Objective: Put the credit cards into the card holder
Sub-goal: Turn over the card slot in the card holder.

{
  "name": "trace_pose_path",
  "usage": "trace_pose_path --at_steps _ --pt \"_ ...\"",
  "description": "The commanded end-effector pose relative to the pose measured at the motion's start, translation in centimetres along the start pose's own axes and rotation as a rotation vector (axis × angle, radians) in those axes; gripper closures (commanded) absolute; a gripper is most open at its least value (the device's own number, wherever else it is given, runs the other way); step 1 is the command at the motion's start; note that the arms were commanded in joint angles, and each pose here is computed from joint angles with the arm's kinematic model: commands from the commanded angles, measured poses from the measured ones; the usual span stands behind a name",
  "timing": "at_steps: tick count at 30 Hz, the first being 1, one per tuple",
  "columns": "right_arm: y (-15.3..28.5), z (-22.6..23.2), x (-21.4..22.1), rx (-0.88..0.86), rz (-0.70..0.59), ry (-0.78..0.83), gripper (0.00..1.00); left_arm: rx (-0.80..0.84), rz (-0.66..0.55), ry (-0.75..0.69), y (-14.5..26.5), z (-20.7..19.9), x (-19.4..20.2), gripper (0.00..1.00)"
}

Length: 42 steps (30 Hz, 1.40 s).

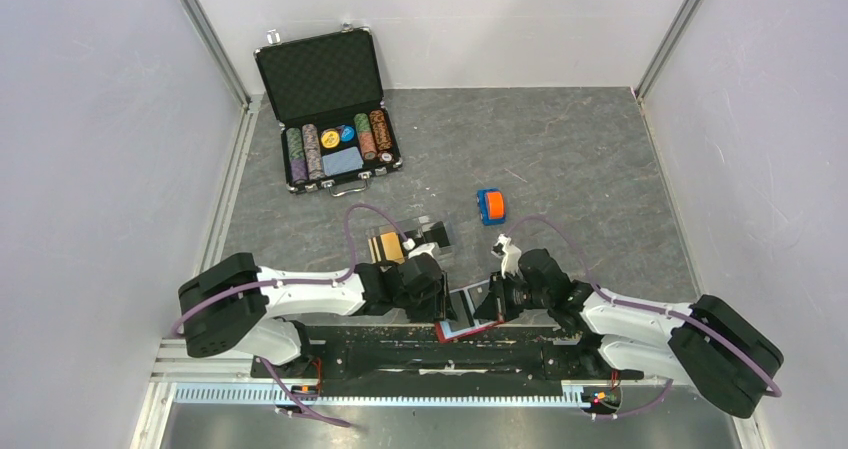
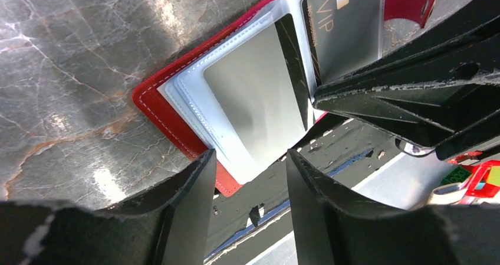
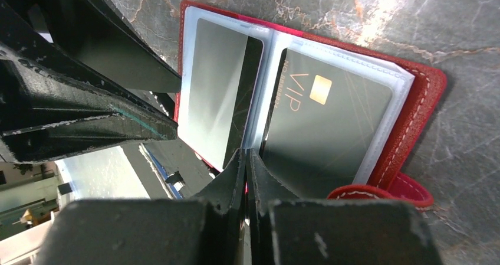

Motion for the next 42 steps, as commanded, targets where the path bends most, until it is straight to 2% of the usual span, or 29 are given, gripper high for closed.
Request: trace_pose_path --at_steps 1,13,22,28,34,36,38,39,42 --pt "-0.3 0.4 -0.1 -0.034 -0.025 -0.003 1.0 -0.002 -0.052 0.017 0.4 -0.3 -0.3 0.46" --pt "-0.6 0.8 -0.1 -0.042 -0.005 0.006 1.0 0.049 -0.022 -0.026 -0.3 -2.3 0.0 0.57" --pt "-0.6 0.8 -0.2 -0.025 0.005 0.02 1.0 0.095 -0.077 -0.031 1.0 -3.1 -0.4 0.66" --pt "-0.6 0.9 -0.2 -0.028 0.008 0.023 1.0 0.04 -0.091 -0.063 1.7 -3.3 -0.6 0.65" --pt "-0.6 1.1 -0.5 -0.033 -0.001 0.027 1.0 0.007 -0.045 -0.082 0.5 -3.3 -0.4 0.64" --pt "-0.6 1.2 -0.8 -0.03 -0.011 0.033 1.0 -0.001 -0.037 -0.079 0.0 -3.2 -0.3 0.75" --pt "-0.4 1.4 -1.3 -0.02 -0.032 0.047 0.99 -0.02 -0.043 -0.08 -0.1 -3.0 -0.3 0.94" --pt "-0.3 1.5 -1.6 -0.012 -0.043 0.054 0.98 -0.033 -0.051 -0.075 0.0 -2.8 -0.4 0.98" --pt "0.2 1.9 -2.7 0.007 -0.087 0.082 0.96 -0.07 -0.069 -0.088 0.4 -2.4 -0.8 0.98"
Point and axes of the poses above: each gripper's point midway between its finger pads, its own y axis back along the fingers, its own z axis along the line the jaws close on, x = y × z, the point moved 9 cm from there along y, back along the fingers, and after that the axes turned 12 degrees about y, right-handed, at the moved point
